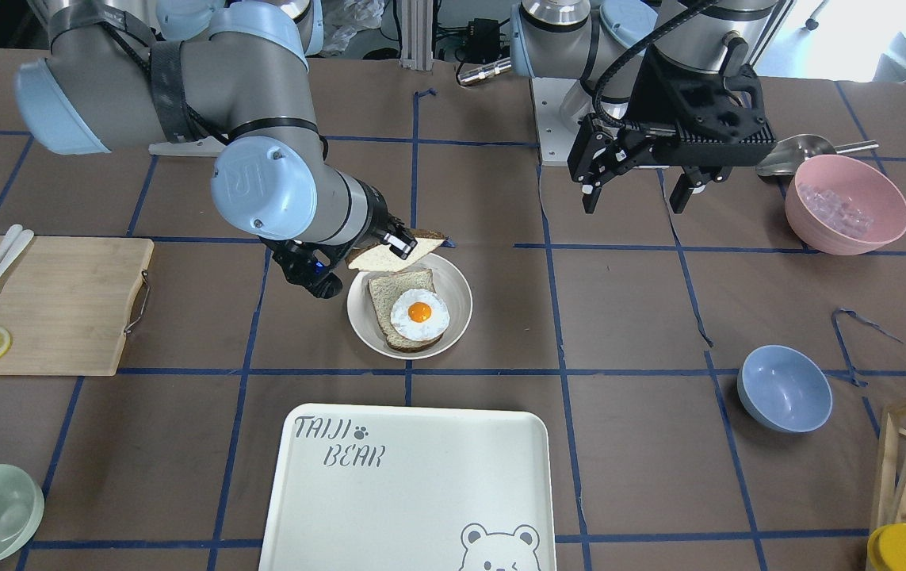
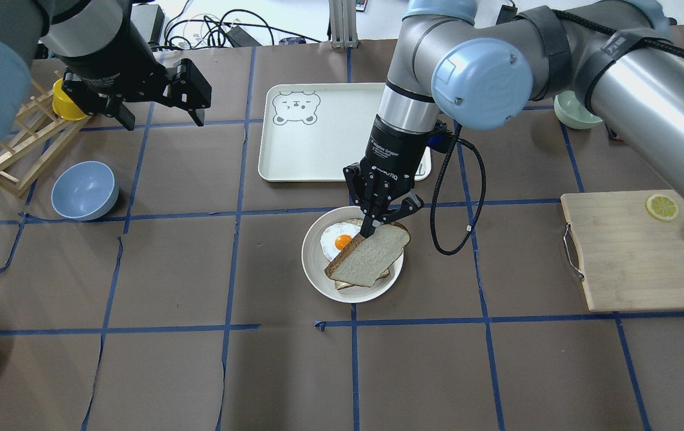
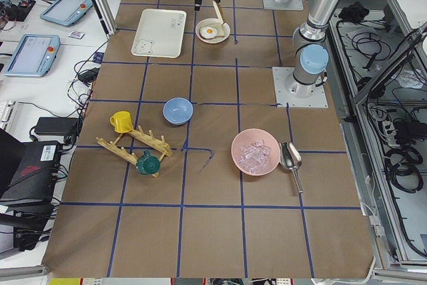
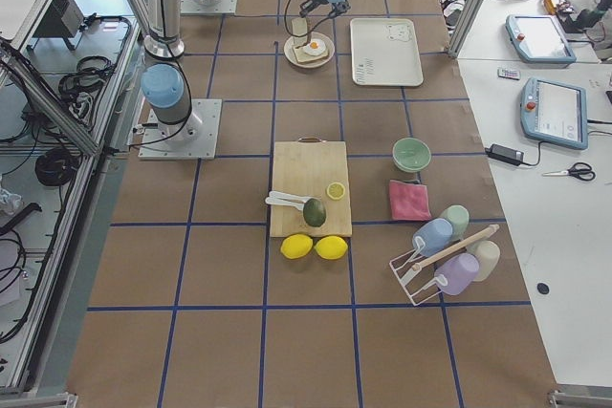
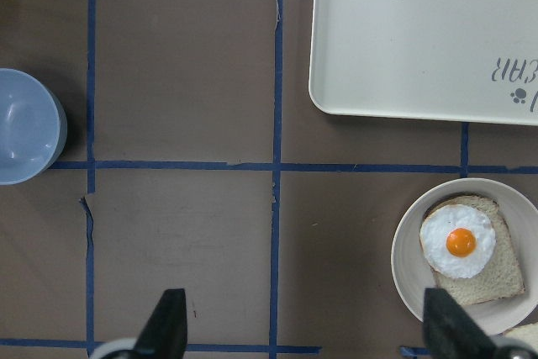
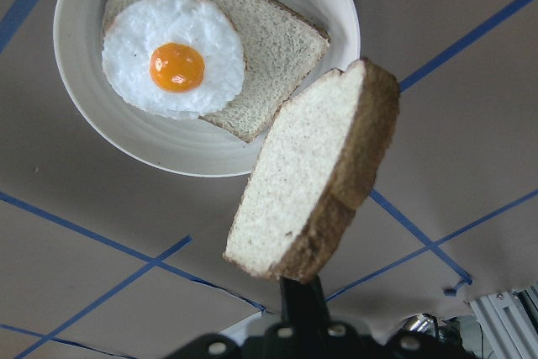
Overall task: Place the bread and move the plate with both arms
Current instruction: 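Lower the bread slice onto the egg toast and release it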
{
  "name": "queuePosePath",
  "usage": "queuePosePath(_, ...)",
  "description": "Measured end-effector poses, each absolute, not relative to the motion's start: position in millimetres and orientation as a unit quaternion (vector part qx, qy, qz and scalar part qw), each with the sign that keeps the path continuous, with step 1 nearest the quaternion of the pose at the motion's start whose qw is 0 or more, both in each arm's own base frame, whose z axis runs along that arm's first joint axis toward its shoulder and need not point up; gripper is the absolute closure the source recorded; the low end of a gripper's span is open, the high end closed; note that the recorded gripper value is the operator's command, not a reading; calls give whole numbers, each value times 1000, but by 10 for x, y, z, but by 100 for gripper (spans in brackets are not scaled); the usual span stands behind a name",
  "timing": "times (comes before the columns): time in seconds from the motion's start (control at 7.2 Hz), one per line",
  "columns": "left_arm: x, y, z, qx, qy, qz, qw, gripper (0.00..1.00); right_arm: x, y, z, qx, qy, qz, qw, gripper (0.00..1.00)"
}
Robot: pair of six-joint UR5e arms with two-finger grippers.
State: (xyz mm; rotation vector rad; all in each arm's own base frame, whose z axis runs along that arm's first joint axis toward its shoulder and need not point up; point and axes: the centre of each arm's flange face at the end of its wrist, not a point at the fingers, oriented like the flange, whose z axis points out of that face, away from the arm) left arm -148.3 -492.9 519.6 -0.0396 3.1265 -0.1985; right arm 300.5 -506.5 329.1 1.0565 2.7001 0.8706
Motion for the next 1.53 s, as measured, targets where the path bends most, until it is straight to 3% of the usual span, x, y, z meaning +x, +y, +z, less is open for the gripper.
queuePosePath(1.53,-1478,-4918,5210,-13,998,-64,4,0,3218,-5684,2460,357,894,242,123,100)
